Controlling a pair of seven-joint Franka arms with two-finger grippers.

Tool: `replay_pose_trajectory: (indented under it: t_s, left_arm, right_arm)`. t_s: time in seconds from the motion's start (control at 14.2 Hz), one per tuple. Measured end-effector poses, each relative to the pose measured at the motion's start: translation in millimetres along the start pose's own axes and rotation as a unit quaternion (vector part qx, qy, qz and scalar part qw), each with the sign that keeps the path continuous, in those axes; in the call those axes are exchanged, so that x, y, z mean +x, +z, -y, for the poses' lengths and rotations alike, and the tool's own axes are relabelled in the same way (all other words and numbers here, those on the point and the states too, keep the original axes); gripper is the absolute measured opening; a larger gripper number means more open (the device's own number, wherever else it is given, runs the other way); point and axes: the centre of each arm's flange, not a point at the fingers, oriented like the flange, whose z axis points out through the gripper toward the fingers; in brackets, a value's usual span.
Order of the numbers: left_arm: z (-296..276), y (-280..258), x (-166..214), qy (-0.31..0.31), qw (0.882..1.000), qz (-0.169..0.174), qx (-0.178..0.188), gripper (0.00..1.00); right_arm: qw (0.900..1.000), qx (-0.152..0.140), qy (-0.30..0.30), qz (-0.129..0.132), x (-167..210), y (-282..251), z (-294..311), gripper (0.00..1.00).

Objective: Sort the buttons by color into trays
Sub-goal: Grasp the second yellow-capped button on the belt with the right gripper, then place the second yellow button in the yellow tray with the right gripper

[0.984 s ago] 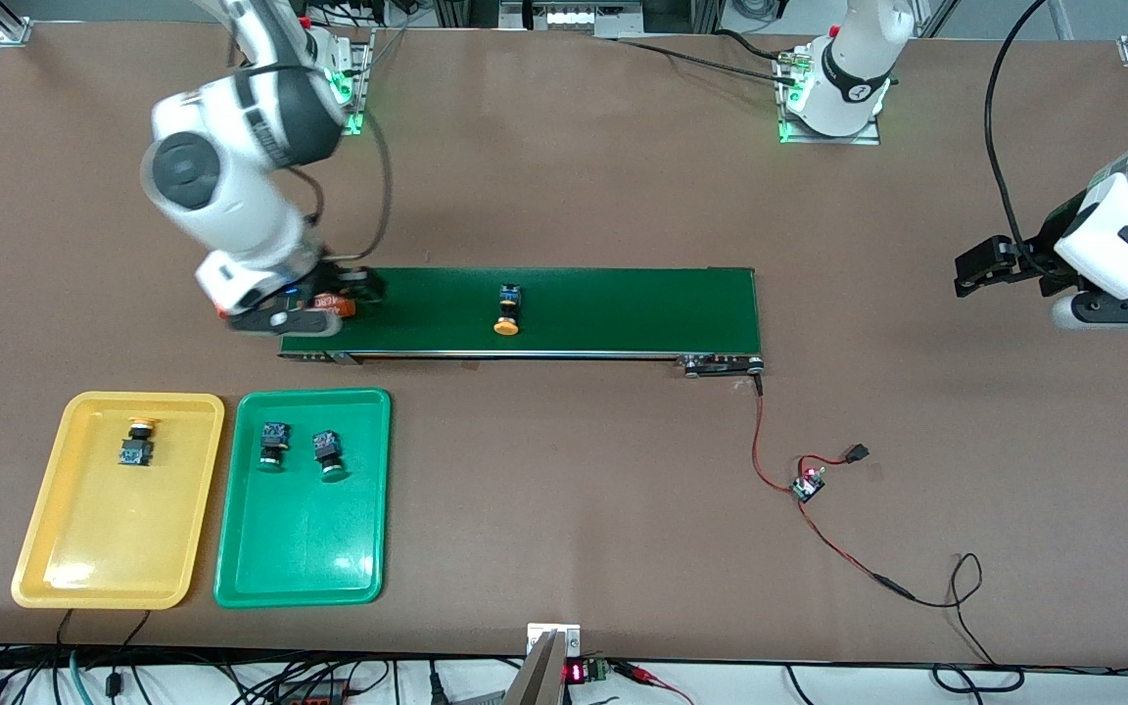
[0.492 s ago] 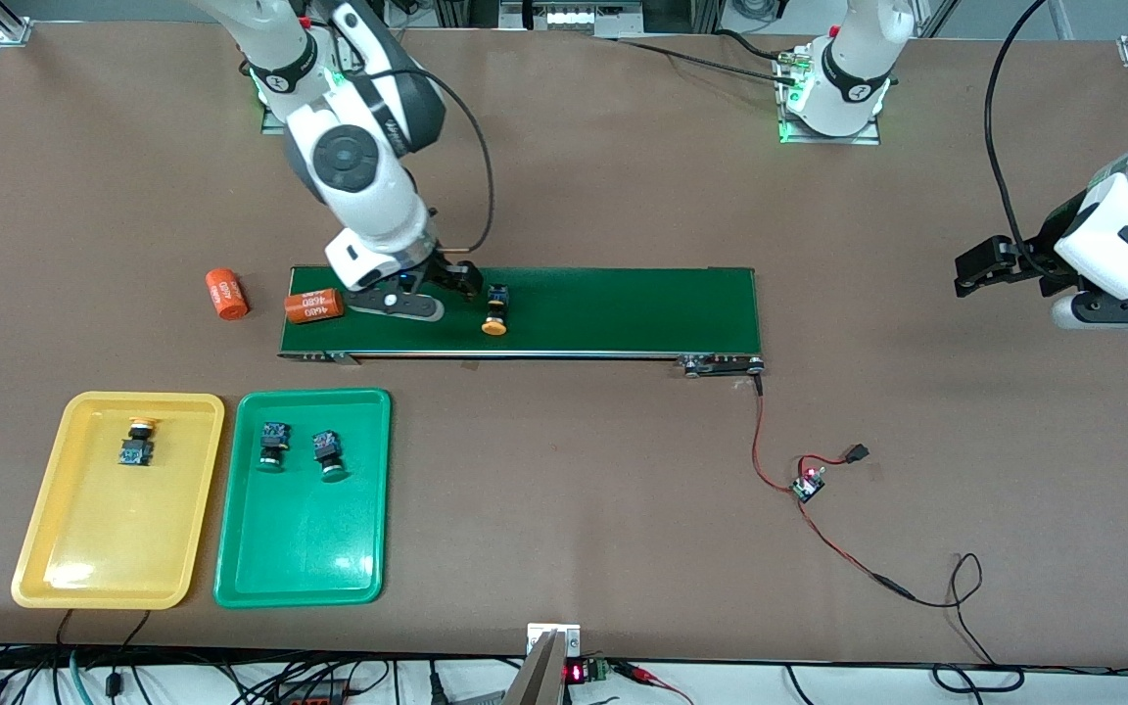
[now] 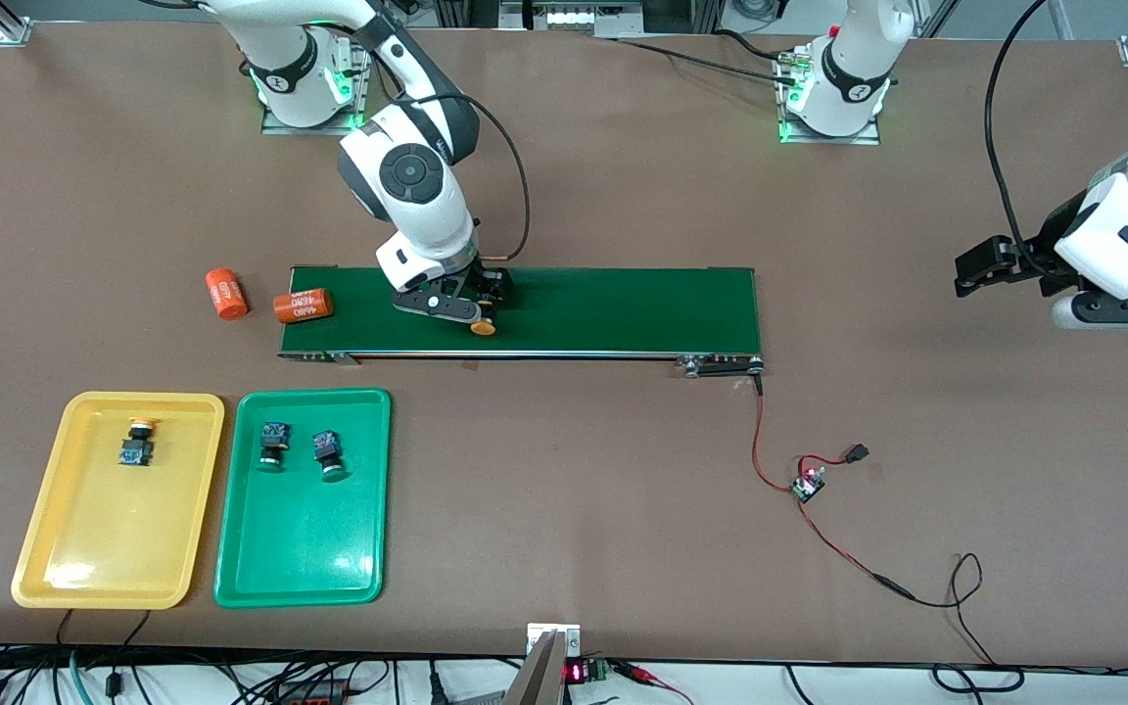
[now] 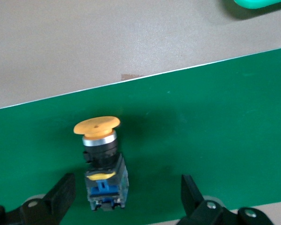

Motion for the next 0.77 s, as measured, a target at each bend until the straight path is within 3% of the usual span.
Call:
replay_pose_trajectory:
  t_s: [0.21, 0.56, 0.63, 0.77]
  left_arm:
    - [0.5, 0.0, 0.0, 0.0, 1.0, 0.0, 0.0, 1.0]
    - [0.5, 0.0, 0.0, 0.0, 1.0, 0.0, 0.0, 1.0]
    - [0.5, 0.0, 0.0, 0.0, 1.0, 0.0, 0.0, 1.0]
    - [0.4, 0.0, 0.0, 0.0, 1.0, 0.0, 0.0, 1.0]
  right_arm:
    - [1.0, -0.005, -0.012, -0.003, -3.7, 12.8, 3.4, 0.96]
    - [1.0, -0.009, -0.012, -0.013, 10.5, 17.6, -1.9, 0.39]
    - [1.0, -0.012, -0.011, -0.019, 25.1, 8.4, -7.0, 0.33]
    - [0.999, -0.035, -0.023, -0.023, 73.1, -31.6, -28.0, 0.33]
